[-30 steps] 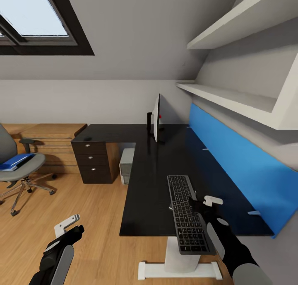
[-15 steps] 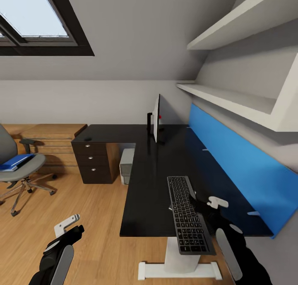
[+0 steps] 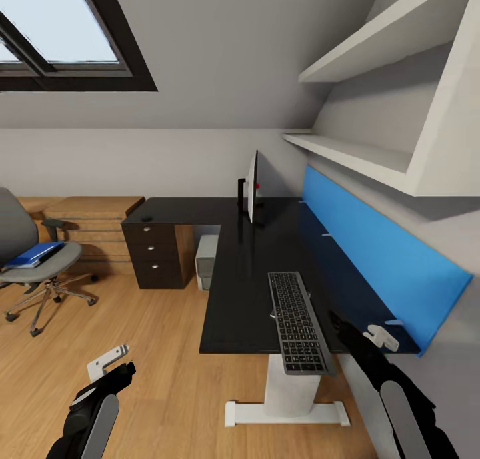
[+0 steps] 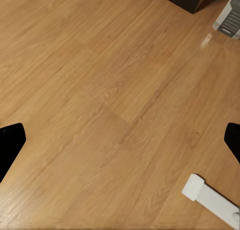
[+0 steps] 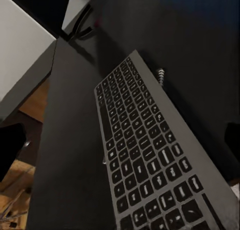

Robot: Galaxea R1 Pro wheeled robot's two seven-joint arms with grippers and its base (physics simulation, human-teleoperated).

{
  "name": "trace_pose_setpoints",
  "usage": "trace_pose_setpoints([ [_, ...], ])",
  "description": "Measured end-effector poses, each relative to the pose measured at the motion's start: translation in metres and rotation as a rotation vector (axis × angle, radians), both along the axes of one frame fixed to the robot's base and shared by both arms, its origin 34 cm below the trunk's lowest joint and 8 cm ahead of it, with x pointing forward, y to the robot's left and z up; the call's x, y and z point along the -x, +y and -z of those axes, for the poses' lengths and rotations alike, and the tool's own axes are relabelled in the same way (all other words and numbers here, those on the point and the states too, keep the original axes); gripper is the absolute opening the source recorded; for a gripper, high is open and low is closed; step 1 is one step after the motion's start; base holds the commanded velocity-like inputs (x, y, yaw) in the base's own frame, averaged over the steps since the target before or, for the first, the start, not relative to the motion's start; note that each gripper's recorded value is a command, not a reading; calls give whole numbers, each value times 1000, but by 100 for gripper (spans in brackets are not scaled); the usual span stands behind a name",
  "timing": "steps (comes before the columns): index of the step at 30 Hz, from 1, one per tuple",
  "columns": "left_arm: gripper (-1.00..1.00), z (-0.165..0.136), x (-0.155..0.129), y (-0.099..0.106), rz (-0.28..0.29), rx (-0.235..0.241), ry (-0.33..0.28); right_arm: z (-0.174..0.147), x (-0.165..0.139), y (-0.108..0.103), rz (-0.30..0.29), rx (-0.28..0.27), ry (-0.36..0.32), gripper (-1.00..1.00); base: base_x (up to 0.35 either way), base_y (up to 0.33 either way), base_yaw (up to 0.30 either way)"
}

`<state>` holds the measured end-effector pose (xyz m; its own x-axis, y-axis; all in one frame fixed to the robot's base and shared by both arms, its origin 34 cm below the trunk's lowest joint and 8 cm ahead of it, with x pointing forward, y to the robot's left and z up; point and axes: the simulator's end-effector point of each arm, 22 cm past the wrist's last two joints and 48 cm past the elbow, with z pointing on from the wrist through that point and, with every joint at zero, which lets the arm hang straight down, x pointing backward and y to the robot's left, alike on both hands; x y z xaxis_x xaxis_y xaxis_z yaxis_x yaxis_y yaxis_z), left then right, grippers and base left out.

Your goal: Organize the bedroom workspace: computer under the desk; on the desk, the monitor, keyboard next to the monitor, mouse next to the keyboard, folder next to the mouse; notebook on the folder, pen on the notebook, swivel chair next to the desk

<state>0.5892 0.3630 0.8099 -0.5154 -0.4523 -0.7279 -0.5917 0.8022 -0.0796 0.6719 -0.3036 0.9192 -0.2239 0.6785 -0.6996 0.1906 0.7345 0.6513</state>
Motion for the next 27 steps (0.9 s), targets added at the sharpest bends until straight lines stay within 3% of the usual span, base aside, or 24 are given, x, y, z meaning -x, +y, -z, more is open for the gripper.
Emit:
trace_pose_setpoints([
  [3,100,-1,-1,-2,0,0,-4,4,2,1,8,-36,1,100,-306,186,0],
  [12,100,-9,-6,-5,8,-9,-31,4,2,1,7,-37,0,100,-255,187,0],
  [18,100,-18,-10,-8,17,-12,-50,4,2,1,7,-34,-1,100,-78,60,0],
  [27,100,-51,-25,-22,48,-21,-128,15,4,1,8,-34,19,100,-16,12,0],
])
